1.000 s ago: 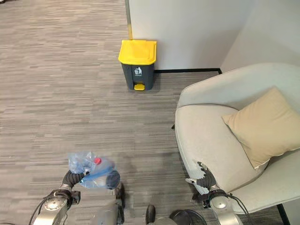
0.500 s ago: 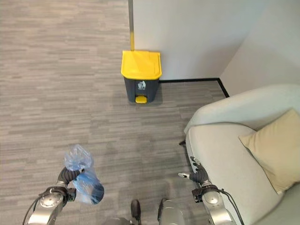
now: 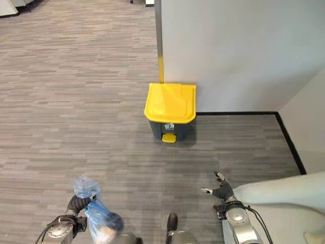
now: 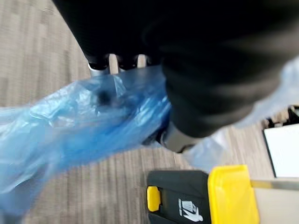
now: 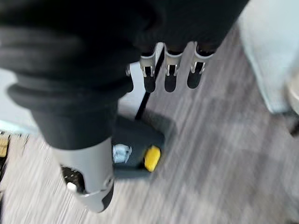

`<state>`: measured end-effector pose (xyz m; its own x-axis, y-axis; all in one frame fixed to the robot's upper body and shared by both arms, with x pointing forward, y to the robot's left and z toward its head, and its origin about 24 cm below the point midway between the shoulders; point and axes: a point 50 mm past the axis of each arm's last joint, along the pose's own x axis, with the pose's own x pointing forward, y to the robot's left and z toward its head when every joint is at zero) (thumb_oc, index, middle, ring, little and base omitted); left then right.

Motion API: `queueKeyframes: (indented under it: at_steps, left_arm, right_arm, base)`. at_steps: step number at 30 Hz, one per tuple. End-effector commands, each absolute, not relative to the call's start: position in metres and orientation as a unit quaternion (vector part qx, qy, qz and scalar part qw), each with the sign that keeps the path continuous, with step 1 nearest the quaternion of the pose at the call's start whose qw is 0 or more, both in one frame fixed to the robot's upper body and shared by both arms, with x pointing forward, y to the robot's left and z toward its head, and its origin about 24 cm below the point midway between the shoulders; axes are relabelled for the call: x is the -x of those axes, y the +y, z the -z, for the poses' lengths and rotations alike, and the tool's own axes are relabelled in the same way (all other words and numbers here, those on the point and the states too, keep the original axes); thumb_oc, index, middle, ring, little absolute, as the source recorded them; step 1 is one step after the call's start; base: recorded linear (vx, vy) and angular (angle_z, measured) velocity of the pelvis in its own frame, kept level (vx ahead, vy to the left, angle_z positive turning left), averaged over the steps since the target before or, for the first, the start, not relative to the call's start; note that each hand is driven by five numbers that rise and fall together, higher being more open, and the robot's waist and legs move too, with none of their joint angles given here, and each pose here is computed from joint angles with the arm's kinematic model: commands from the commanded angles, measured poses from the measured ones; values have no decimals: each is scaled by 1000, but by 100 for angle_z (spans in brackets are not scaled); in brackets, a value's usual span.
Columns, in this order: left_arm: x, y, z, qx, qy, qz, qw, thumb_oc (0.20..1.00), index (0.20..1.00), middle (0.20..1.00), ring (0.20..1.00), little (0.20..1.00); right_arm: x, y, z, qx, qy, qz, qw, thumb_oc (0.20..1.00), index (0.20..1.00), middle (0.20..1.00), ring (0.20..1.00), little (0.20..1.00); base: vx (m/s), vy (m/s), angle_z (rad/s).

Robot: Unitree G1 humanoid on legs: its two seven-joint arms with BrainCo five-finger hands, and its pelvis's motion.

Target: Gather garbage on tea table into small bin, then transfer packed bag to large trash can.

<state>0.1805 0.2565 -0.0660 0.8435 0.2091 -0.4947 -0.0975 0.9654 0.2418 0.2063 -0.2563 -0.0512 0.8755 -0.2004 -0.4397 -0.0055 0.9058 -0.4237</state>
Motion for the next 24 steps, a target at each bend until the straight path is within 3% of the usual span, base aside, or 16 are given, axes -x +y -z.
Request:
queueKeyframes:
  at_steps: [1, 12, 24]
  left_arm:
    - [-202, 257, 41, -123, 196, -66, 971, 200, 200, 200, 200, 200]
    - [-199, 264, 39, -139, 200, -71, 967, 200, 200, 200, 200, 200]
    - [-204, 269, 35, -134, 188, -92, 969, 200, 200, 200, 200, 200]
  right_arm:
    - [-209, -264, 41, 220, 215, 58, 950, 1000, 1000, 1000, 1000, 1000]
    - [-203, -251, 58, 210, 249, 50, 944, 1000, 1000, 1000, 1000, 1000]
    - [-211, -242, 57, 213, 240, 33, 946, 1000, 1000, 1000, 1000, 1000]
  base:
    - [301, -20, -39]
    - [391, 191, -55]
    - [93, 34, 20]
